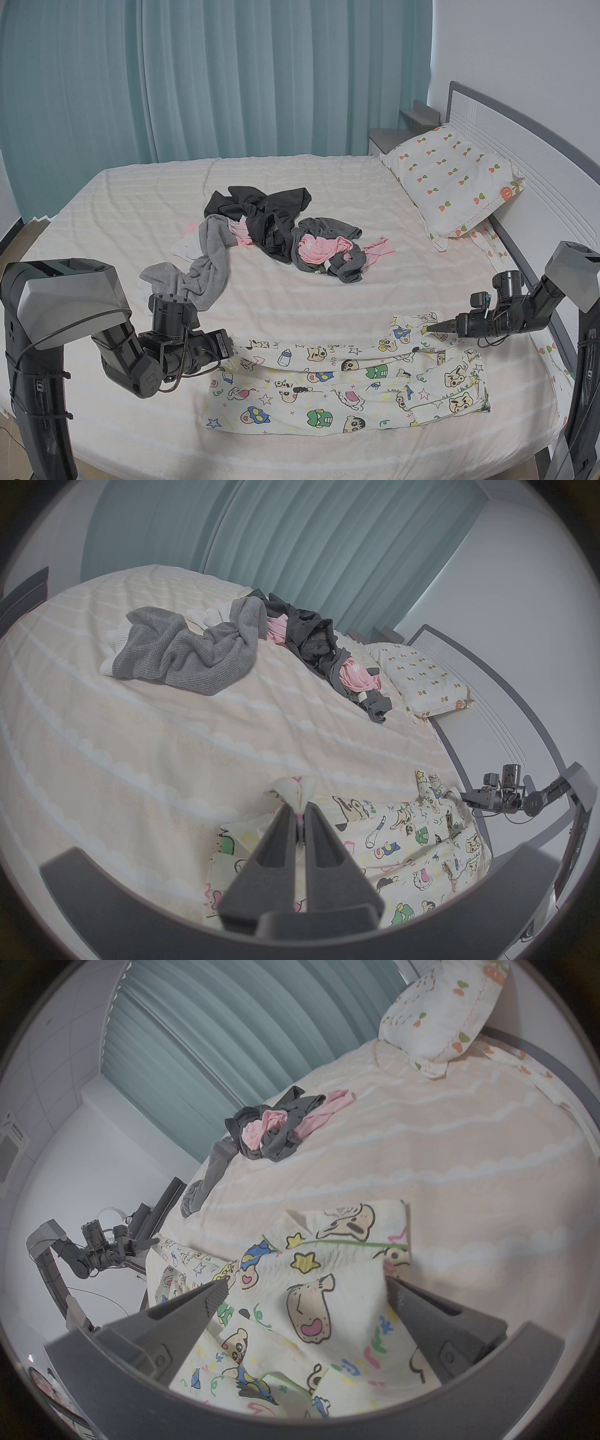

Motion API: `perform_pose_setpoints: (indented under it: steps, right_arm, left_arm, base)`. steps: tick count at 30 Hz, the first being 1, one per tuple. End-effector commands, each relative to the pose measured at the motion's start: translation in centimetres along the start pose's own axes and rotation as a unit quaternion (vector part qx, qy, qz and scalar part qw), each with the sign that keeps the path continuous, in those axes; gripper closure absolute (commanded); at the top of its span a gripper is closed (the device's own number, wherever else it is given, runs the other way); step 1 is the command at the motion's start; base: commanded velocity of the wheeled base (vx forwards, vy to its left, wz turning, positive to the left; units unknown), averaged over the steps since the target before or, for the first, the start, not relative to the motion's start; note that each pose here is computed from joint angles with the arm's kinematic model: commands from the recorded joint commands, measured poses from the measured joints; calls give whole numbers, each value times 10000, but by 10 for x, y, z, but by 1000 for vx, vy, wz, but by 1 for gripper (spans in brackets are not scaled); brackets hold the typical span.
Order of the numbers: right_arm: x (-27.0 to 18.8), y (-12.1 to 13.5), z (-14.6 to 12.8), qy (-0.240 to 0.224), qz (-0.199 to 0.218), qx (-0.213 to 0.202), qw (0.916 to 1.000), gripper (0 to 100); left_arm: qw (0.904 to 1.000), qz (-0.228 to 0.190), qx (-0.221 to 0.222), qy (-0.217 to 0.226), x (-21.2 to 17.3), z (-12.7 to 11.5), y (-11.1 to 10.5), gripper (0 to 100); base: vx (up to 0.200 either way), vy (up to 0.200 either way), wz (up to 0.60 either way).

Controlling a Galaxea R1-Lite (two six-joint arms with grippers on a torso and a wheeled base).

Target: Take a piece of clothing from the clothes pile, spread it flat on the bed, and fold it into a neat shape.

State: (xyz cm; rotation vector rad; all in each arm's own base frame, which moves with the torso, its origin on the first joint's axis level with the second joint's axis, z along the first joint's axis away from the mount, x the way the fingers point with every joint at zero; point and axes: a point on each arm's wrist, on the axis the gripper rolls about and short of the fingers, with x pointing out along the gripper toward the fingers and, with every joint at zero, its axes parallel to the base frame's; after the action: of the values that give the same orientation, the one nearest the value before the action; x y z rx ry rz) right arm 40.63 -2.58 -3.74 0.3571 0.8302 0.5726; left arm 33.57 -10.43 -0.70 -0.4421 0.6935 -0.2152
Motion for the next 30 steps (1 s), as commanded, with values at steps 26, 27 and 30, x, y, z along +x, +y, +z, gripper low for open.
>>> perform_pose_setpoints:
  steps: [26,27,30]
  right_arm:
    - [-35,7,33,-24,128,-78,9999,100]
    - [-37,8,35,-100,161,-117,9998,100]
    - [-39,6,37,-245,155,-200,9994,100]
  left_arm:
    - [9992,7,4,-397,-1,18,-6,100]
    - [9987,48,7,-509,0,22,-8,100]
    - [9974,87,12,-717,3,30,-12,100]
  base:
    - [0,0,0]
    - [0,0,0]
    - [0,0,0]
